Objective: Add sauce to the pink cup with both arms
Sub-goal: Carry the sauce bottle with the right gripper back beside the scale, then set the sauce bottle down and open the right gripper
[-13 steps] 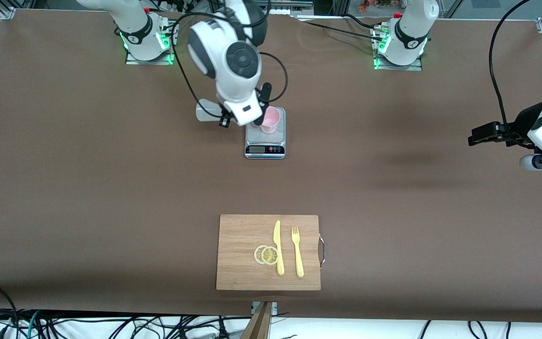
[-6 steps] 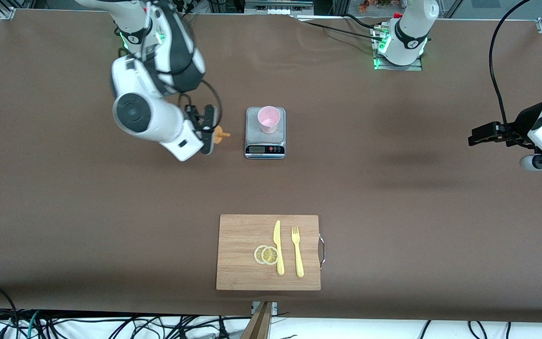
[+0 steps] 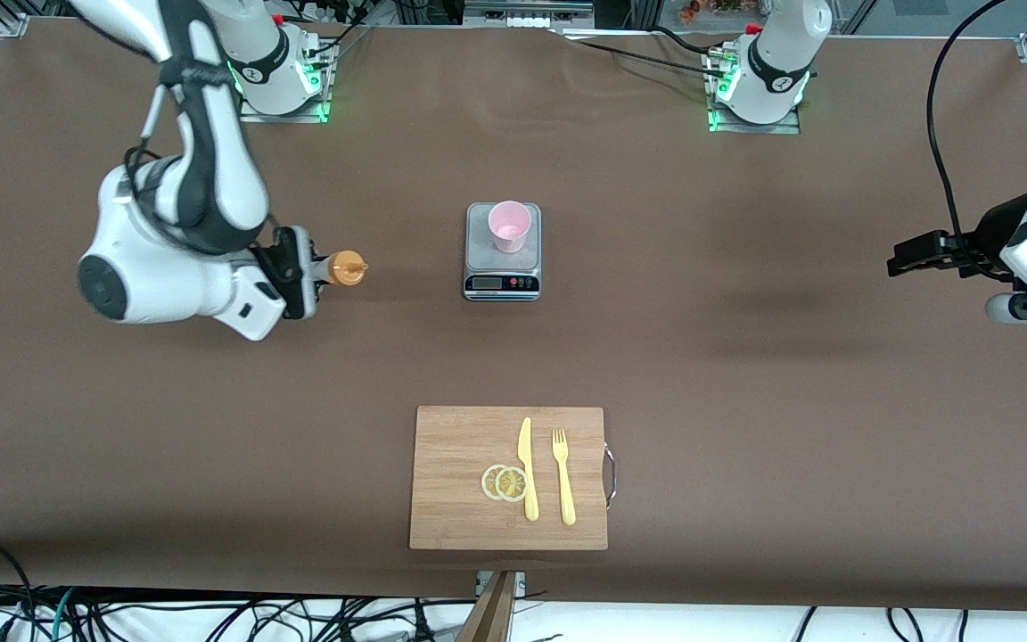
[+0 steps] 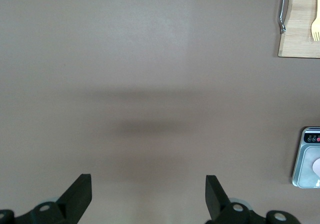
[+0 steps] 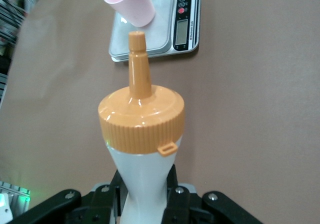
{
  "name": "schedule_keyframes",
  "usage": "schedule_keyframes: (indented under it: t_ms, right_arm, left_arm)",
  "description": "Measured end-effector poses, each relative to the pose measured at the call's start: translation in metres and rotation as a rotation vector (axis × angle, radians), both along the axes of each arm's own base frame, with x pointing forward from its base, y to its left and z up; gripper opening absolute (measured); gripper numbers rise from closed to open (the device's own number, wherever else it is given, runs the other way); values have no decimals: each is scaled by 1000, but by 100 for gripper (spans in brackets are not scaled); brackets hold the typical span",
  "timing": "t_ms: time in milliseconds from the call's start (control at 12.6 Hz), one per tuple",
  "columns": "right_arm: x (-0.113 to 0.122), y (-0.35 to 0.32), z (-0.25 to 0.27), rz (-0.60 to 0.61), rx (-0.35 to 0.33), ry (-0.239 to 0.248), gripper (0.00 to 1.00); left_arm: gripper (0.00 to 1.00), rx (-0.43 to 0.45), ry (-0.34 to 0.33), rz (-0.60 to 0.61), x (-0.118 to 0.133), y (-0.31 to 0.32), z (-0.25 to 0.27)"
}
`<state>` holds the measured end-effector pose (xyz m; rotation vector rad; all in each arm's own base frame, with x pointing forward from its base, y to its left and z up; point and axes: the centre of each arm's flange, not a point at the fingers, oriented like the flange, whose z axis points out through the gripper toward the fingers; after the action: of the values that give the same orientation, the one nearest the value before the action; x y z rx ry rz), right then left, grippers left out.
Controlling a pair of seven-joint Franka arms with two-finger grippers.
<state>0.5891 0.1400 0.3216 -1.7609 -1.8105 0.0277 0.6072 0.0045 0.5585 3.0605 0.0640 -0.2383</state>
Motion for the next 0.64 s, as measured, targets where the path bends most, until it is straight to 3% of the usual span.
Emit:
schedule_keyframes:
  t_ms: [239, 478, 637]
  right_arm:
    - [3, -58, -55, 37, 211, 11, 34]
    - [0, -83, -97, 70, 357, 0, 34]
    - [-8, -108, -125, 38, 449, 32, 34]
  left_arm:
    - [100, 0, 0, 0, 0, 0, 0]
    - [100, 0, 0, 0, 0, 0, 0]
    - [100, 0, 0, 0, 0, 0, 0]
